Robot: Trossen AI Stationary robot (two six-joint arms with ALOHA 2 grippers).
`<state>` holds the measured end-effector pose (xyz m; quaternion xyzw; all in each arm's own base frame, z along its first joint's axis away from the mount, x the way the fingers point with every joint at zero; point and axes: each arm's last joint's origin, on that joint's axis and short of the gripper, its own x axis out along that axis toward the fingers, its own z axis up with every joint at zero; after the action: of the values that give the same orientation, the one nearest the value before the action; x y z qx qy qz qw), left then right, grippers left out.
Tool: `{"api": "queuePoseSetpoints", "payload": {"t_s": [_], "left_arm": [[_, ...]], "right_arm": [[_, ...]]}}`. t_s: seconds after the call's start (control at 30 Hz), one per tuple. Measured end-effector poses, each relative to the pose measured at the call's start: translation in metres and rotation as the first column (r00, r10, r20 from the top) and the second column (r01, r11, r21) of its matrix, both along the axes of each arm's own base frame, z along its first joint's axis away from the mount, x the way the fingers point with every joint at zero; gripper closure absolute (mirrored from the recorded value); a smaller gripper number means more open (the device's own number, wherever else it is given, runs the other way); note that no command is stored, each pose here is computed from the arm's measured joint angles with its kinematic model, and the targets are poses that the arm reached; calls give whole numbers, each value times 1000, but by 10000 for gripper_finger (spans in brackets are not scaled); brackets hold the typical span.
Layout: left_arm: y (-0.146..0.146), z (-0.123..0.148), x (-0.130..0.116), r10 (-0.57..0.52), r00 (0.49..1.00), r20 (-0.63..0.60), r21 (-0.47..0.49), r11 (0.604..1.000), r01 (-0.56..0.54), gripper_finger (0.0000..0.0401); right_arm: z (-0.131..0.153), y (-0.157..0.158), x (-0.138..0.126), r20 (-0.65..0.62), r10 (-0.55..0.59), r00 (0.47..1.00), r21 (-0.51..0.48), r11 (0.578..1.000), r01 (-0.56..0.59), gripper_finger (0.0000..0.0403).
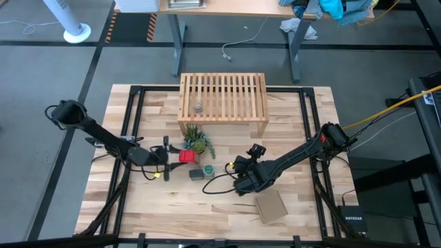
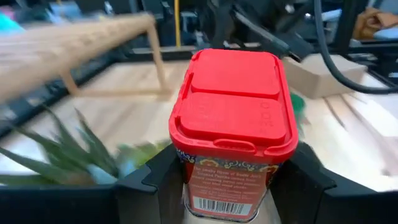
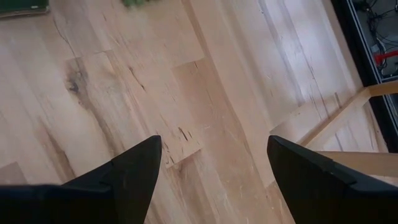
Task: Shelf spices
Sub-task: Put the red seasoning can on the shelf
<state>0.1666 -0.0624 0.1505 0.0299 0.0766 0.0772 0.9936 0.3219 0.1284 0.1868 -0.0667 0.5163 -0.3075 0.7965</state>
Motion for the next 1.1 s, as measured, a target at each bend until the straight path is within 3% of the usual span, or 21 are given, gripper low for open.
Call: {"api": "queuePoseSetpoints", "payload": {"t_s": [0.23,0.43,0.8,1.1], "left_arm": [[7,38,-2,75,988,138,169,981,-98,221],[18,76,0,127,965,228,333,921,-200,221],[47,132,10,265,939,218,510,790,-341,221],[74,173,15,335,931,147,564,744,-357,221]], "right_arm": [[0,0,0,0,0,1000,0,1000,0,104],[0,0,0,6,-1,1000,-14,1000,1,104],[0,0,0,4,3,1000,-16,1000,-3,104],[0,0,0,3,3,1000,-16,1000,-3,104]]}}
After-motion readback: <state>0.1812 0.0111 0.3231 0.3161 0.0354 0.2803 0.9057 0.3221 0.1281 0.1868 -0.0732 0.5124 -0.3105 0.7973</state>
